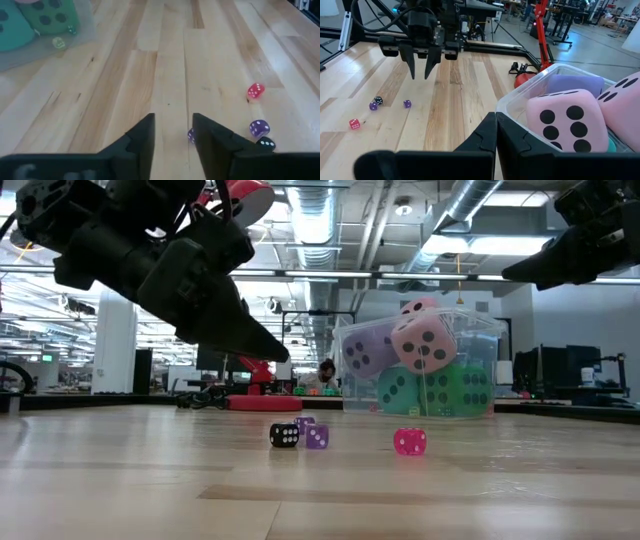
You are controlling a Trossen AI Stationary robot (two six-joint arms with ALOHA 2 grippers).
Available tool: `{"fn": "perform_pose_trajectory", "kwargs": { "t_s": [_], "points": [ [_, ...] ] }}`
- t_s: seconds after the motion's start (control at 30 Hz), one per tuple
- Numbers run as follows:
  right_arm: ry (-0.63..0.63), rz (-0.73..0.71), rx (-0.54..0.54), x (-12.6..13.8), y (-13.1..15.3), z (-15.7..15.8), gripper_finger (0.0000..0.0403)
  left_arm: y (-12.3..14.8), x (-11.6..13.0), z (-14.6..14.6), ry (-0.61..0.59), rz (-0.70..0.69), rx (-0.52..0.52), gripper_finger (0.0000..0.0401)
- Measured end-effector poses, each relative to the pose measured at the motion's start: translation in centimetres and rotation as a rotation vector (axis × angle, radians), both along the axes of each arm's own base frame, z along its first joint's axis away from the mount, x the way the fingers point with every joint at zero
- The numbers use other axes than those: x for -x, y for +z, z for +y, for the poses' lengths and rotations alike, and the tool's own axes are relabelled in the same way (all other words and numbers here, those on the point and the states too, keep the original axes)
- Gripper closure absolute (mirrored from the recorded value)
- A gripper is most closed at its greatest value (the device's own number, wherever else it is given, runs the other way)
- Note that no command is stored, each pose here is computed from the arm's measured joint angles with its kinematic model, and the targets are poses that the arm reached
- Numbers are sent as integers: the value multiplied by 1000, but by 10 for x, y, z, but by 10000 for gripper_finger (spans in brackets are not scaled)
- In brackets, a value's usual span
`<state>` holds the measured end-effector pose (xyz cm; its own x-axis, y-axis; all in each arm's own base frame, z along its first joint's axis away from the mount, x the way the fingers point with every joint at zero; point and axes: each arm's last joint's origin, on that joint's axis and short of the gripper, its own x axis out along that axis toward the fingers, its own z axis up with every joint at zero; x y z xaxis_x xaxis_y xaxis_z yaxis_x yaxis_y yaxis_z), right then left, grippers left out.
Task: Pick & Place Dice
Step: Put the small top purple dice into the transparent bin
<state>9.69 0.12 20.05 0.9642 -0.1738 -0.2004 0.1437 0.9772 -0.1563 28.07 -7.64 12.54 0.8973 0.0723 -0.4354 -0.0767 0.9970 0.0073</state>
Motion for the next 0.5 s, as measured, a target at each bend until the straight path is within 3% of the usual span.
{"fn": "perform_pose_trajectory", "kwargs": {
  "t_s": [0.3,0.5],
  "points": [
    [0,0,0,0,0,0,403,0,0,-2,-47,4,89,203],
    [0,0,0,0,0,0,403,0,0,-2,-60,5,62,162]
  ]
}}
